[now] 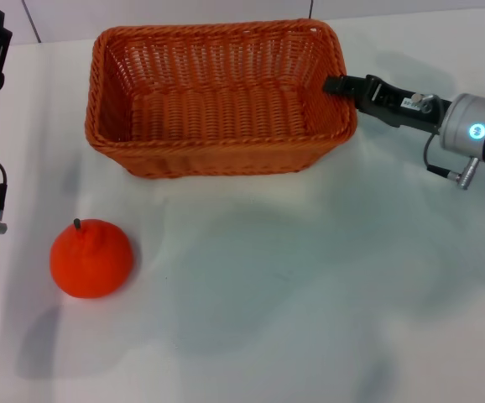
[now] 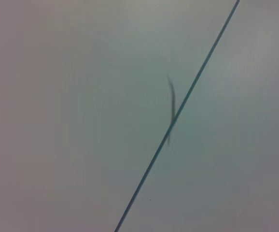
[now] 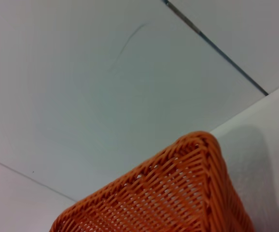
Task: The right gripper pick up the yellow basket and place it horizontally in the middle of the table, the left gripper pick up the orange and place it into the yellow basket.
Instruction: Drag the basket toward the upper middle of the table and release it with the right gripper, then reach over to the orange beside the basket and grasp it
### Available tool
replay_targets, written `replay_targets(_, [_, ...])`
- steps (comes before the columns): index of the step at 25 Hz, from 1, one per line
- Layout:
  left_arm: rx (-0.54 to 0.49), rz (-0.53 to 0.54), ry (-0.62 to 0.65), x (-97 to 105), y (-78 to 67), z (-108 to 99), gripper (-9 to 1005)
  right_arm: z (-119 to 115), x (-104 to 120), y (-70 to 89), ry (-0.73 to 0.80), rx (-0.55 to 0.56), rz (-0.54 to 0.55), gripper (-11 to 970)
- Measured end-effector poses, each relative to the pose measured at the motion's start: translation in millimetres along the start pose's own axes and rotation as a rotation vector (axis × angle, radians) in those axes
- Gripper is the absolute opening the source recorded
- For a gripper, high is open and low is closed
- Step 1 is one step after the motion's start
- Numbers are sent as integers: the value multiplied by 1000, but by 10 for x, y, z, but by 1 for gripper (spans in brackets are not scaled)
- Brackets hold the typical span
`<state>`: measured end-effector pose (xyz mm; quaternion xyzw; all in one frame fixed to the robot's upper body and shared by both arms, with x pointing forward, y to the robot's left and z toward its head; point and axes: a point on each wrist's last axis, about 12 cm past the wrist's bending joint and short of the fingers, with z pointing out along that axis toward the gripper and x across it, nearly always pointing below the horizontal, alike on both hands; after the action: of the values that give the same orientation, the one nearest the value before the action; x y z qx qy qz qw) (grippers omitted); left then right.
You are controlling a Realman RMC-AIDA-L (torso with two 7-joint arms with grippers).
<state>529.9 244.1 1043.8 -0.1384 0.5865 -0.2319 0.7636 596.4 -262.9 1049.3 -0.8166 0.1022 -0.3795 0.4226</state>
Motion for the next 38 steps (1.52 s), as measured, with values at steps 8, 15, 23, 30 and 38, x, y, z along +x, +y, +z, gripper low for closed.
replay_targets(8, [147,-6,25,-222,207,-117,909,-455,256,231,175,-15,30,425])
replay_targets(15, [362,38,206,-509,425,-287,909,-861,431,386,325,-25,27,425])
replay_targets(23, [536,86,574,-584,555,-438,908,-1009,567,460,404,-55,26,425])
replay_targets(30, [536,108,698,-546,634,-649,909,-962,661,426,419,-60,9,425])
replay_targets(38, [548,115,787,-453,633,-795,906,-865,684,366,418,-46,3,425])
